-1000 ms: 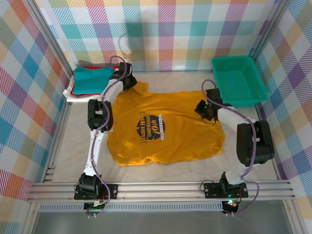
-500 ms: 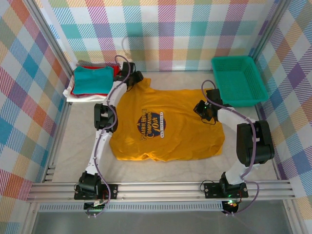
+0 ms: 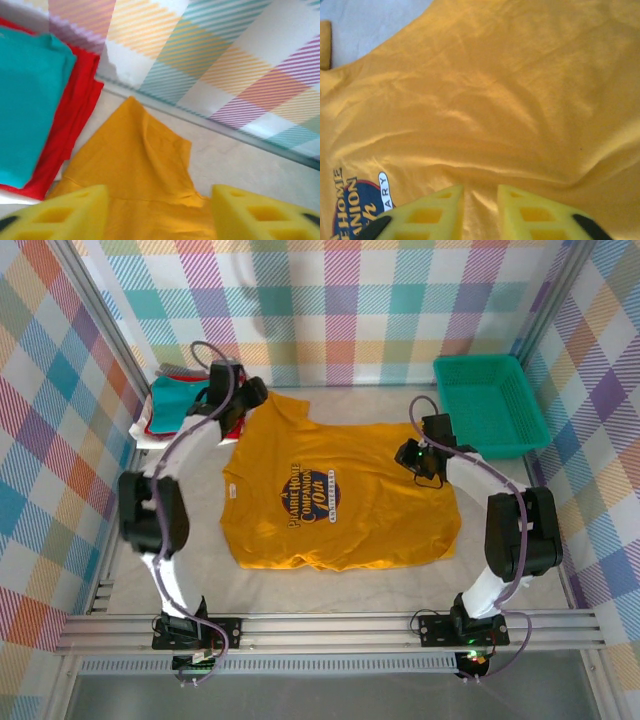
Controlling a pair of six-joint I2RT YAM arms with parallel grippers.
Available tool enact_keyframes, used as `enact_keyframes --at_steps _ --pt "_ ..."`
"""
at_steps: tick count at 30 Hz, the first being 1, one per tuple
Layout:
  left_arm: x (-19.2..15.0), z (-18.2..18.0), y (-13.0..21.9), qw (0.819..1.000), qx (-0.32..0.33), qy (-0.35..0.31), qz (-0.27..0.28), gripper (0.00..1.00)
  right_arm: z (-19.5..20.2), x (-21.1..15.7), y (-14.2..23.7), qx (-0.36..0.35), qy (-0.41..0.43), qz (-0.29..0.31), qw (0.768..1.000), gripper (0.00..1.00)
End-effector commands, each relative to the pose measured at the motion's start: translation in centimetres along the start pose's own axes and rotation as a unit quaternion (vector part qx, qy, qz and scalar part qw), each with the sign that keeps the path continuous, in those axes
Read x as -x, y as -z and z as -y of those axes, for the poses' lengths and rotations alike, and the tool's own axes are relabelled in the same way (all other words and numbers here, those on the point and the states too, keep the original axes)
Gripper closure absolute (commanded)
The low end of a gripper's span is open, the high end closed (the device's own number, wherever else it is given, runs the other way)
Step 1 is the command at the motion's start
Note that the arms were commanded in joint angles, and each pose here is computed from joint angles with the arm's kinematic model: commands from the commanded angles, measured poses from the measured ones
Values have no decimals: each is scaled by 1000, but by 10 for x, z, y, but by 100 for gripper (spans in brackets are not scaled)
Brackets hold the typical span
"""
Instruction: Fold and stack the t-shirts
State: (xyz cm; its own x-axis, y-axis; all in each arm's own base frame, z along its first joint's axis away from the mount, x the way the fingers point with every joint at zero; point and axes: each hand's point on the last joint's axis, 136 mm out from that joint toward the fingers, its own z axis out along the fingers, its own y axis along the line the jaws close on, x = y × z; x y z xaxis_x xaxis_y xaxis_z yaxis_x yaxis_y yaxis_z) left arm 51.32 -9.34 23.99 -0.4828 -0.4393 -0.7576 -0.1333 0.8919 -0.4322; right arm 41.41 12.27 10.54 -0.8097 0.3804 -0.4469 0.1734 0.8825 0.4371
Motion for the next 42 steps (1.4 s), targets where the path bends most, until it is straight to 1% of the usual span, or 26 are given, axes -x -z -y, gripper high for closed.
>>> enact_keyframes --at_steps 1,2,3,4,6,9,12,14,18,21,28,32,35,37,39,41,42 --pt "-93 -51 -11 993 54 13 -103 46 -2 -10 9 -36 59 -27 997 84" --pt "-105 -56 -11 991 58 10 -120 48 0 -11 7 -43 63 -34 996 86" --pt "-118 -61 -13 988 64 8 -137 54 3 -11 3 -53 66 -41 996 90" --pt "-127 -66 -17 986 70 8 -152 59 5 -10 -2 -62 67 -45 995 95" --pt "-137 -71 -26 983 79 8 -166 59 10 -5 -8 -85 66 -49 993 100" --pt "-143 -77 -42 980 95 12 -172 60 13 11 -22 -110 60 -35 991 100" --pt "-151 -82 -64 975 112 13 -192 61 19 22 -45 -133 51 -59 988 100" --pt "-154 -81 -80 972 116 9 -203 62 25 28 -58 -141 42 -62 987 100" --pt "-160 -92 -105 961 152 0 -230 63 39 43 -86 -167 26 -72 983 100" --pt "-162 -95 -124 957 160 8 -240 64 49 51 -106 -176 -2 -81 981 100" --pt "-158 -93 -176 959 146 25 -243 64 46 69 -149 -148 -67 -88 983 100" --pt "-140 -77 -210 964 115 25 -237 63 40 90 -165 -135 -91 -60 985 100" --pt "-111 -61 -219 971 94 23 -217 63 25 117 -166 -119 -84 -43 988 100" --pt "-81 -47 -210 978 82 19 -190 60 9 139 -154 -105 -72 -26 991 100" --pt "-52 -33 -192 983 76 13 -165 58 -10 160 -134 -83 -56 -2 995 99" --pt "-27 -20 -166 987 67 7 -148 56 -31 179 -103 -60 -37 21 997 94" --pt "-13 -14 -148 988 63 5 -140 55 -42 185 -83 -51 -26 31 998 90"
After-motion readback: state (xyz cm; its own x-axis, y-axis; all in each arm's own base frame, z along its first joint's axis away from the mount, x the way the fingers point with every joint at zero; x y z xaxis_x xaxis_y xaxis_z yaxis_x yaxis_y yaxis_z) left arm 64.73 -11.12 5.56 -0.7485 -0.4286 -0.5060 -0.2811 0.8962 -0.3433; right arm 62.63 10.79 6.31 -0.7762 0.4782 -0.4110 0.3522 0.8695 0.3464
